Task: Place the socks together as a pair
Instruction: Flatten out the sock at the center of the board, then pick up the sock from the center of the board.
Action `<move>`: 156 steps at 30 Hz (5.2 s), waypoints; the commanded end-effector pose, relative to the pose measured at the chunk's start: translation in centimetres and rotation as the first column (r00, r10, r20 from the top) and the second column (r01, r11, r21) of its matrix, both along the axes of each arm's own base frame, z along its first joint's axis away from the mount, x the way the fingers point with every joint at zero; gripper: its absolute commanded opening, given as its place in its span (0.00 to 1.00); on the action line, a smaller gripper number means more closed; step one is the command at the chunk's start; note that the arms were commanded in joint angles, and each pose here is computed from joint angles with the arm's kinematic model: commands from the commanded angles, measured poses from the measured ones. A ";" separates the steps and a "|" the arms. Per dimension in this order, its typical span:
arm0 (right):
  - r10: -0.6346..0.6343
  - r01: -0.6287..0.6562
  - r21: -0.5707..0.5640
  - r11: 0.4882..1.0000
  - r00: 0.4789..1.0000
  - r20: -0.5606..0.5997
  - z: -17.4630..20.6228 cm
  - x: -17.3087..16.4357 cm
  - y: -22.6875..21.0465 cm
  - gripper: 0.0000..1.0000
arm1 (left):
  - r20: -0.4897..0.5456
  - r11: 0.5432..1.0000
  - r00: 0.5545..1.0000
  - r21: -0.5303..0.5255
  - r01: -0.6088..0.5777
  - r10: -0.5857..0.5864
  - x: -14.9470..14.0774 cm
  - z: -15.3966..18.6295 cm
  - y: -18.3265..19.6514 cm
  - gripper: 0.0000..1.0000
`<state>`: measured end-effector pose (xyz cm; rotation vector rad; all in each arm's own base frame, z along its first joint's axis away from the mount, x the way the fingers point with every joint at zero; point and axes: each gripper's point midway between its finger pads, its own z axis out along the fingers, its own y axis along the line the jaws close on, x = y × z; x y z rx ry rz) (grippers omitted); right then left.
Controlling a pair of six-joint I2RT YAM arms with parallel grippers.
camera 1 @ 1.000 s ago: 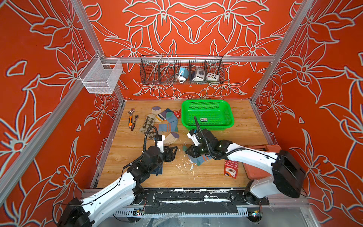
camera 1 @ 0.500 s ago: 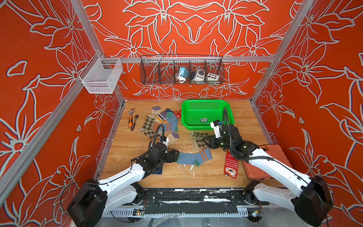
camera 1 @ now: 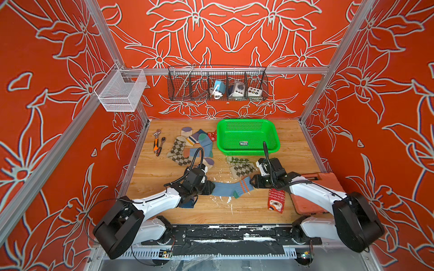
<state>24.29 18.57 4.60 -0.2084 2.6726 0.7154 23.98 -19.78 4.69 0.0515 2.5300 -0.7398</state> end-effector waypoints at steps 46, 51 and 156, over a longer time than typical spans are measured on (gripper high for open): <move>-0.003 0.016 -0.212 0.977 0.998 0.060 -0.6 -0.1 -2.4 0.52 | 0.030 0.996 0.997 -0.055 -0.067 0.068 2.3 1.4 2.0 0.07; -0.011 0.018 -0.191 0.981 0.999 0.037 -1.1 1.2 -1.8 0.45 | 0.030 0.995 0.996 -0.065 -0.080 0.082 3.1 1.6 2.0 0.00; -0.008 0.003 0.027 1.000 0.976 0.216 7.5 6.4 -1.5 0.20 | 0.102 0.871 0.875 0.097 -0.482 0.473 21.9 0.9 17.9 0.07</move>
